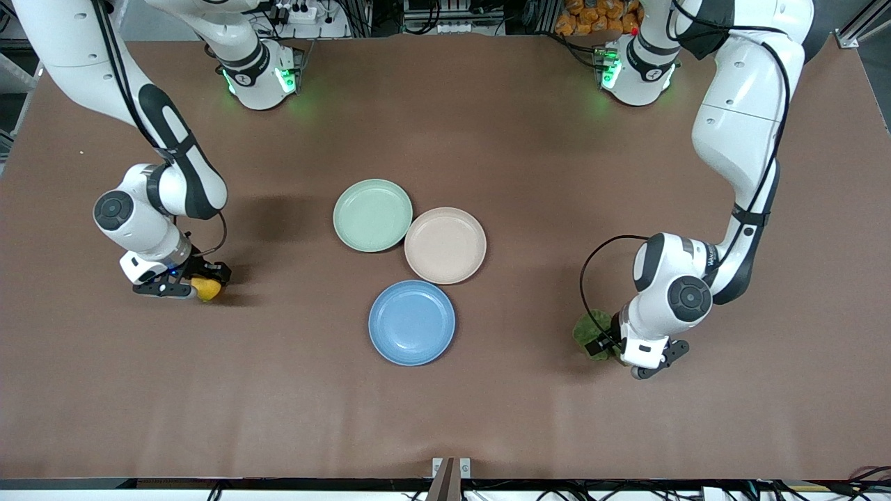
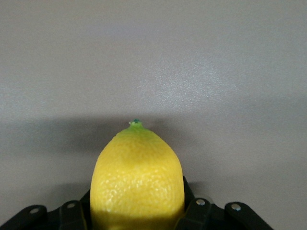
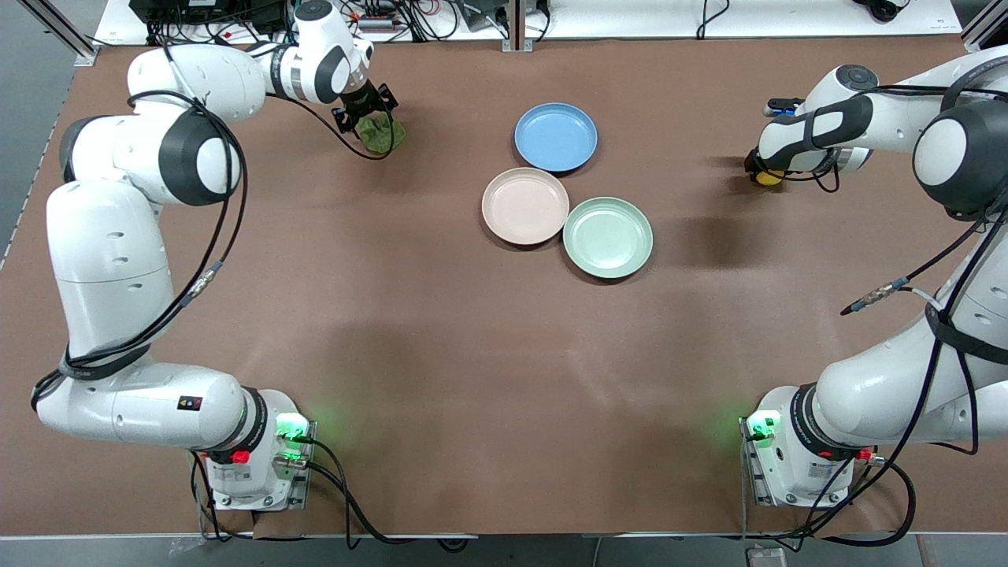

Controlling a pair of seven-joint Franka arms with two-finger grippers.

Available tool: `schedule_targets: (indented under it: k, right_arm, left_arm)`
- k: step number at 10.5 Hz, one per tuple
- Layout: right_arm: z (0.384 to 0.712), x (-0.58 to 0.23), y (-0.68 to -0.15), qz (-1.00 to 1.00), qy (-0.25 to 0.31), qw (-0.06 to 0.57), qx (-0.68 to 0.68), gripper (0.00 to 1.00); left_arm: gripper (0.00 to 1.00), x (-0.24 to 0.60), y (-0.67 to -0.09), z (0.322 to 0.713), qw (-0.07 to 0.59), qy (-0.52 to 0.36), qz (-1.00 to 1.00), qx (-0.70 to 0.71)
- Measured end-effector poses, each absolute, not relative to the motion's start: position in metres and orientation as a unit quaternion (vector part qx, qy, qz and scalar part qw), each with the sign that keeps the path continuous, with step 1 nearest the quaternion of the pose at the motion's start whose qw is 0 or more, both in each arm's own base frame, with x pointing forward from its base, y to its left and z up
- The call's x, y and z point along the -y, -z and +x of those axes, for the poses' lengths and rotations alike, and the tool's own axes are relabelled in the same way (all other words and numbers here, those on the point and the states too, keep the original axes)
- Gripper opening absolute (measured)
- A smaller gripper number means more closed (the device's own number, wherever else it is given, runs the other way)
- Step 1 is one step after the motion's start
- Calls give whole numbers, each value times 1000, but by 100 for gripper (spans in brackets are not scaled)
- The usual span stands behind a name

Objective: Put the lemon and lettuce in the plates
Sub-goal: 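Carry the lemon to the blue plate while the left gripper lifts the lettuce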

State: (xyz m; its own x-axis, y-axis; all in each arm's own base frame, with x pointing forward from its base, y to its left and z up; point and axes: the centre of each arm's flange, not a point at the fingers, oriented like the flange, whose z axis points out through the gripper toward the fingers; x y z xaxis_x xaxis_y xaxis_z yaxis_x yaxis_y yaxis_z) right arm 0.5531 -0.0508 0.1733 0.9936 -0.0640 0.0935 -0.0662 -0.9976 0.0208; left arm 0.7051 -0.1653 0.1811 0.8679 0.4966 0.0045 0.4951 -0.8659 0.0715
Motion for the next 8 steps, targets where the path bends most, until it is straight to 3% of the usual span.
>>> schedule_targets:
  k: [3, 4, 6, 8]
  right_arm:
    - [560, 46, -181, 999, -42, 9, 29, 63]
    - [567, 39, -190, 999, -30, 5, 32, 63]
    - [586, 3, -220, 998, -13, -10, 53, 63]
    - [607, -60, -257, 996, -15, -31, 86, 63]
  left_arm:
    - [99, 171, -171, 706, 32, -16, 967, -253]
    - [89, 169, -171, 707, 31, -18, 967, -254]
    - [57, 167, -176, 711, 32, -24, 967, -253]
    - [33, 167, -180, 713, 32, -28, 967, -251]
